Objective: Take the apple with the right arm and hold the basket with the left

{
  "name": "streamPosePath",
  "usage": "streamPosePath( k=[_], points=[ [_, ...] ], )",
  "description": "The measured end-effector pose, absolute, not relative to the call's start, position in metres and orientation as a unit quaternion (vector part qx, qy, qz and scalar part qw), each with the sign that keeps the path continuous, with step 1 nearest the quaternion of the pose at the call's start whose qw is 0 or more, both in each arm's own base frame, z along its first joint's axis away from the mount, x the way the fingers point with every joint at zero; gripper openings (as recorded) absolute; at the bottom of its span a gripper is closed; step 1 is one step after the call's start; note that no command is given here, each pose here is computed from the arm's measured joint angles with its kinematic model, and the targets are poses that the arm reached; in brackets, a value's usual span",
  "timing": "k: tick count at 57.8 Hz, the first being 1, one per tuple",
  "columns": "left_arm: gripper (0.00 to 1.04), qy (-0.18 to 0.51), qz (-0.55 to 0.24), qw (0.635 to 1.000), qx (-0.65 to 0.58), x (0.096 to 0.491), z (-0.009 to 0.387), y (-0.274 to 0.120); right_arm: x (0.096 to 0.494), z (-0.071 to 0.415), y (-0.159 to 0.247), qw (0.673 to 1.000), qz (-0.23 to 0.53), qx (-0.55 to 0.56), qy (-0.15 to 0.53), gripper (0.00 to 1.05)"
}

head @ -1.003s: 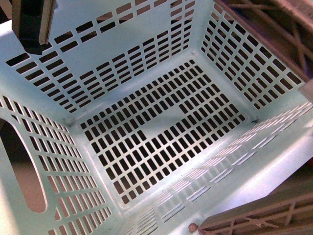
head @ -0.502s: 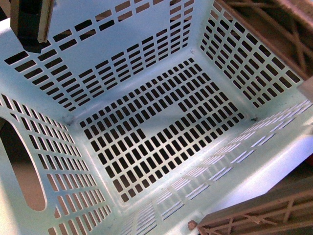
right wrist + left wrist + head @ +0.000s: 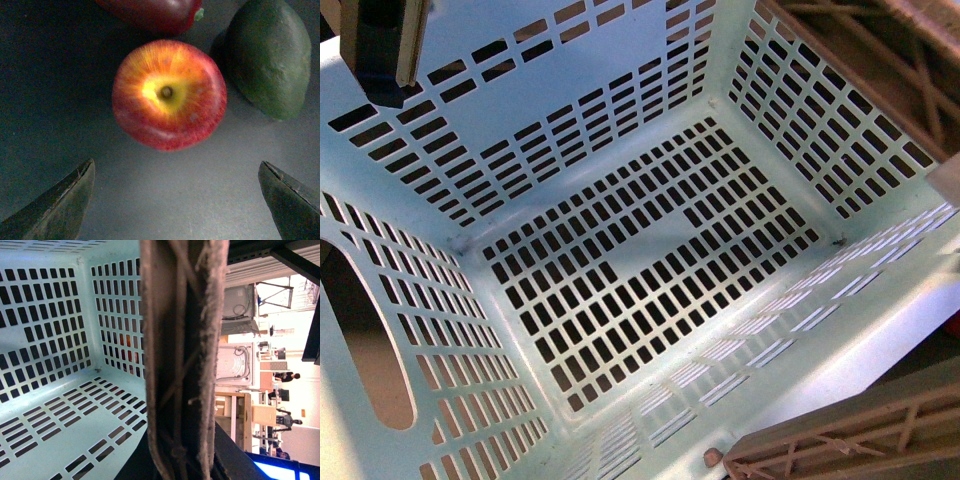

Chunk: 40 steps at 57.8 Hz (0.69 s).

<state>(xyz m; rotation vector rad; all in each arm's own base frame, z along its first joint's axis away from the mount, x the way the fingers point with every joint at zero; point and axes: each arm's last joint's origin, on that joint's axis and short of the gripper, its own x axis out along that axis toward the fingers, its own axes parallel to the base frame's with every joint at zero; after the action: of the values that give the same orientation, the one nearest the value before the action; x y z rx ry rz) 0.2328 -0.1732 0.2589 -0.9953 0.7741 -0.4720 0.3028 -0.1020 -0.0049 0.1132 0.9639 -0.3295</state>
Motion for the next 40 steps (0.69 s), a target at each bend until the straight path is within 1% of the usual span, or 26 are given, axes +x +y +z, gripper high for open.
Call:
streamPosePath(
  k=[17, 35, 37, 38, 40],
  points=[
    [0.08, 0.358, -0.218, 0.782, -0.461, 0.233, 0.259, -0.173, 0.338, -0.017, -0.102, 0.871, -0.169, 0.060, 0.458, 0.96],
    [0.08, 0.358, -0.218, 0.782, -0.461, 0.233, 0.259, -0.173, 0.349, -0.035, -0.107, 0.860, -0.189, 0.067, 0.469, 0.96],
    [0.08, 0.358, -0.219, 0.782, -0.461, 0.233, 0.259, -0.173, 0.349, -0.036, -0.107, 0.859, -0.190, 0.069, 0.470, 0.93],
    [0.08, 0.358, -0.218, 0.782, -0.461, 0.233, 0.259, -0.173, 0.348, -0.037, -0.107, 0.859, -0.191, 0.069, 0.471, 0.90],
    [0.08, 0.359, -0.218, 0.782, -0.461, 0.233, 0.259, -0.173, 0.348, -0.037, -0.108, 0.858, -0.191, 0.071, 0.471, 0.87]
  ],
)
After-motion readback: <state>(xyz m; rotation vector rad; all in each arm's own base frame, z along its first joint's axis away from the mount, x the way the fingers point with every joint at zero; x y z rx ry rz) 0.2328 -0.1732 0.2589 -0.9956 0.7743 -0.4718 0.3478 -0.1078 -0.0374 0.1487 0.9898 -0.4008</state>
